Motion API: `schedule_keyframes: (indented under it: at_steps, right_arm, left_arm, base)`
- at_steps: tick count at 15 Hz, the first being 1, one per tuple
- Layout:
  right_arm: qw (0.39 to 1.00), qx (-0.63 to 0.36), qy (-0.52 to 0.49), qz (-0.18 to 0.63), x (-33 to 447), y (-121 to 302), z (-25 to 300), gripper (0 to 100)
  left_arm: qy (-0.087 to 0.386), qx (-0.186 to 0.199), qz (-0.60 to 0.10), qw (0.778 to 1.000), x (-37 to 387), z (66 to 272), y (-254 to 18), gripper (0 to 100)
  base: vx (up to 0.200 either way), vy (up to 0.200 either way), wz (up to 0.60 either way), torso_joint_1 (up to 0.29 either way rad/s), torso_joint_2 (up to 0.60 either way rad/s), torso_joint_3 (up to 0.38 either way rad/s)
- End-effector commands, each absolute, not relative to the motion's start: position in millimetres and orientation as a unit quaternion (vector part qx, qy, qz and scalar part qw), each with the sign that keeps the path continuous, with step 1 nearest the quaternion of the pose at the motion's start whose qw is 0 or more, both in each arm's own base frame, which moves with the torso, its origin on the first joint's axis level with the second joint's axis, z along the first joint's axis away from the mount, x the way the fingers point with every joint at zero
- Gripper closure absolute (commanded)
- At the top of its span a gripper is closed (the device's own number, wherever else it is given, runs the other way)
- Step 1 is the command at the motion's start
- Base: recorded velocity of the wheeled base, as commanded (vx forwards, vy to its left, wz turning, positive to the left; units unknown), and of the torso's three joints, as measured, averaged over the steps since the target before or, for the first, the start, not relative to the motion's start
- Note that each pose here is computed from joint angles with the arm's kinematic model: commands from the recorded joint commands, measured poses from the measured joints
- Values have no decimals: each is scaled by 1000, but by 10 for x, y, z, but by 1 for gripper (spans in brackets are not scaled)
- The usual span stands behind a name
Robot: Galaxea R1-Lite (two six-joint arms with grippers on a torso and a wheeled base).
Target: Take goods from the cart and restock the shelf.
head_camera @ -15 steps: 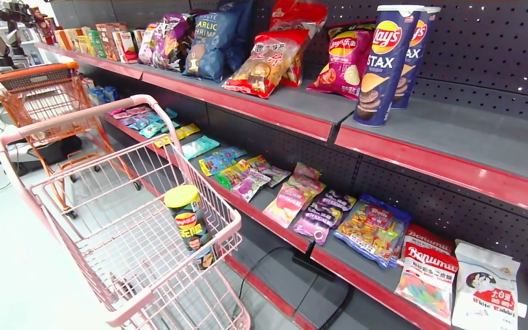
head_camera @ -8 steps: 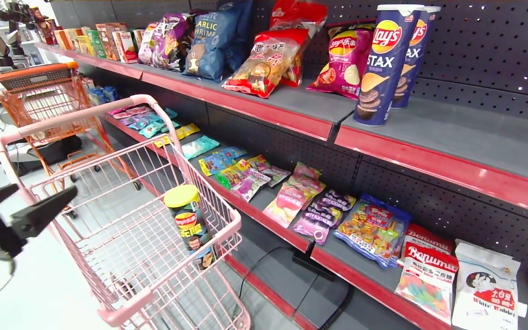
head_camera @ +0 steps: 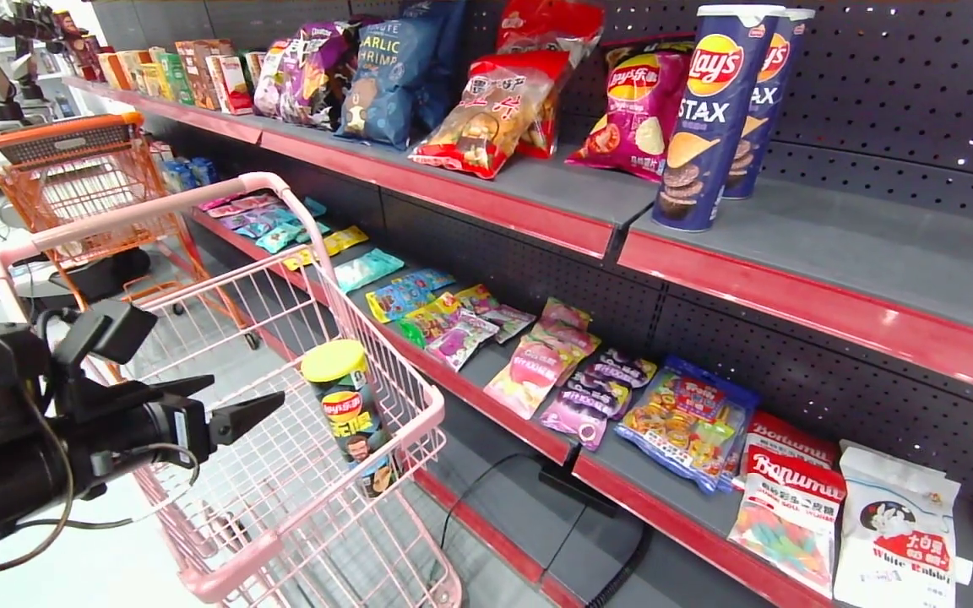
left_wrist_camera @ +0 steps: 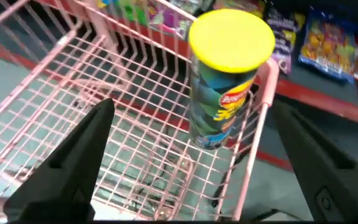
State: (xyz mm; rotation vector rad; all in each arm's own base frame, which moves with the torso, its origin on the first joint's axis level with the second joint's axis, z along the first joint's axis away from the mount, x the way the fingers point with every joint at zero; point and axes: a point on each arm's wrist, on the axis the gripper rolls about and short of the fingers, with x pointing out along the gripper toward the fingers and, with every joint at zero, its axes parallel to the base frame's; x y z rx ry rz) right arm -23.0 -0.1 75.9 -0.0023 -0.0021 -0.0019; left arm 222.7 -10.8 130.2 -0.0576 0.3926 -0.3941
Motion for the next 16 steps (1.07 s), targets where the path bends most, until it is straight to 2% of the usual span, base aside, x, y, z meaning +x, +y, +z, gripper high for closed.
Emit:
schedule_keyframes:
  at_steps: [1,4,9,16]
  right_arm:
    - [1000,-2,-1,-1,-229,-1,759,0]
    - [1000,-2,-1,-1,-229,-1,759,0]
    - [1000,-2,-1,-1,-229,-1,759,0]
    - [1000,-2,-1,-1,-229,-1,759,0]
  left_arm:
    - [222,-26,-217,950,2340,1131,-165,0]
    - [233,-5,-239,943,2490,932,-176,0]
    - [216,2,-261,941,2713,714,-286,0]
    - [200,6,-309,930,3029,624,-447,0]
  base:
    - [0,0,0,0,0,0]
    - [0,0,0,0,0,0]
    - [0,0,0,0,0,0]
    - [0,0,0,0,0,0]
